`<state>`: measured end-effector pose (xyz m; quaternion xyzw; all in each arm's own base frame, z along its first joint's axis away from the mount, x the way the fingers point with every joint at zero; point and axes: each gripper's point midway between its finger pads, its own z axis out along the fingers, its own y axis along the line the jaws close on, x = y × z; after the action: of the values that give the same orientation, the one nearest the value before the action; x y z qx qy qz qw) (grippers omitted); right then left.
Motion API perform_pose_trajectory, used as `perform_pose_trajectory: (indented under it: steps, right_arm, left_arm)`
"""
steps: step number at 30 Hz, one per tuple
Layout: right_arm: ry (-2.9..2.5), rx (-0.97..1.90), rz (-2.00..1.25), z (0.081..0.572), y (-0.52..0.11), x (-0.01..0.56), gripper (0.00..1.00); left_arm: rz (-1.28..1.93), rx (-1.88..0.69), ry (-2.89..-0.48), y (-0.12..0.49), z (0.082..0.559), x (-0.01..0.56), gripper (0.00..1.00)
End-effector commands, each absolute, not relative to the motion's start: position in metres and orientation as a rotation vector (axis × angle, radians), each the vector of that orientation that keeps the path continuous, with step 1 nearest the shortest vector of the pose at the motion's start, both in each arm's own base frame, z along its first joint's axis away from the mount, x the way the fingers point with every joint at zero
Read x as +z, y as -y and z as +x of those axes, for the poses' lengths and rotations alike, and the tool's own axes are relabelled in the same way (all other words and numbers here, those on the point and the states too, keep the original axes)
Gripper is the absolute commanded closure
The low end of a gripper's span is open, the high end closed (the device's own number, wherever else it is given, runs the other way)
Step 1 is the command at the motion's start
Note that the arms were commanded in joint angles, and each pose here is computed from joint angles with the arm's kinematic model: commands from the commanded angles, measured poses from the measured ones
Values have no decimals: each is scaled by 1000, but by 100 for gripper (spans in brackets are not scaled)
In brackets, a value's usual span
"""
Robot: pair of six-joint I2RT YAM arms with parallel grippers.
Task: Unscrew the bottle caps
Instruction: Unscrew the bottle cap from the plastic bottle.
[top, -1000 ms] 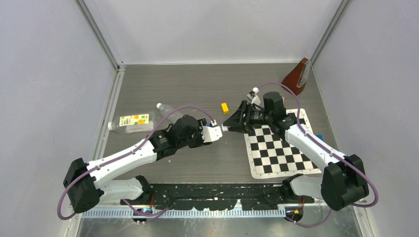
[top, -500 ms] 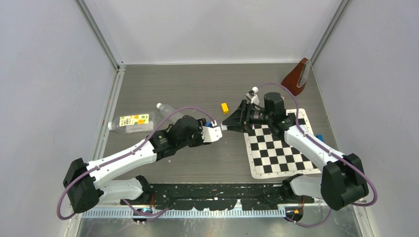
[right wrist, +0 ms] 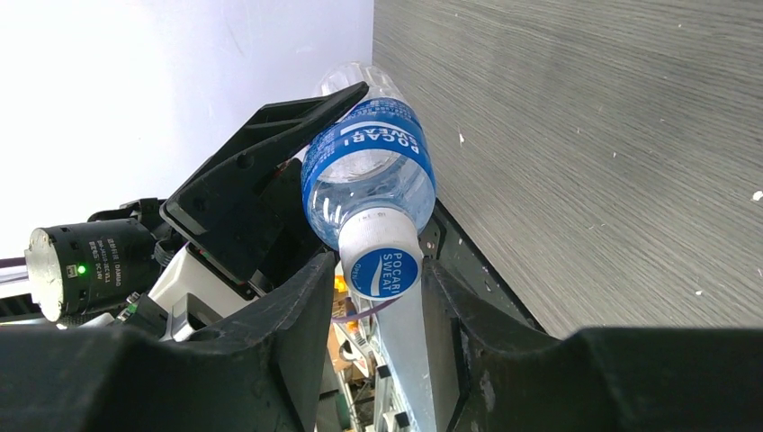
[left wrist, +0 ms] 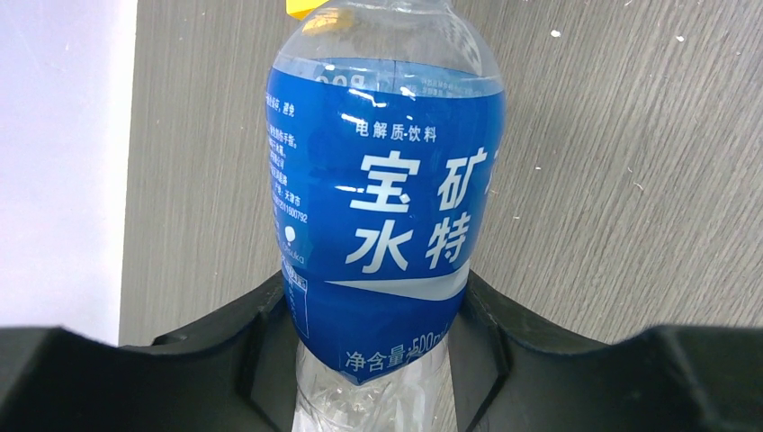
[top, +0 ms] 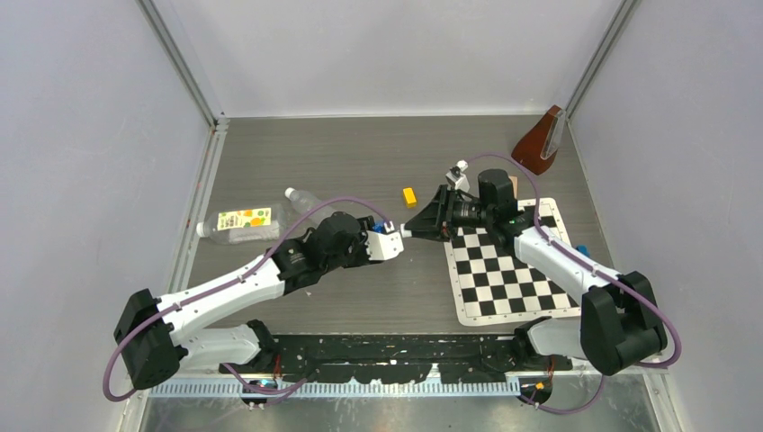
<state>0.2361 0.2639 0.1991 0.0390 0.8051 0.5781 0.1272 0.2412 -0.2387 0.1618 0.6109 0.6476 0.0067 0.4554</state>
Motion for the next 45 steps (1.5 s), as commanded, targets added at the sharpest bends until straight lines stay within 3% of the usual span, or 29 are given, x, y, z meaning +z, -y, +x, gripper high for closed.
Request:
perform_pose_trajectory:
  steps: [1,8,14,17,24,45]
  right_arm:
    - [-2280,1756,39,235,-270,213,55]
    - [-2261,1774,38,236,-271,214,49]
    - [-2235,1815,29,234,-272,217,64]
    - [-2207,1832,-34,228,-273,222,83]
    - [-2098,1729,-331,209,-272,230,99]
    - [-1675,1146,-912,193,-251,217,99]
  left_arm:
    - [1470,-17,-1530,251,243,175,88]
    - [1462,-19,-1538,250,243,173,88]
    - [1469,-5,-1541,248,243,171,88]
    - [1462,-9,-1536,248,243,172,88]
    - [1468,-92,-1509,257,234,176,88]
    - [1584,-362,-1495,269,190,186,88]
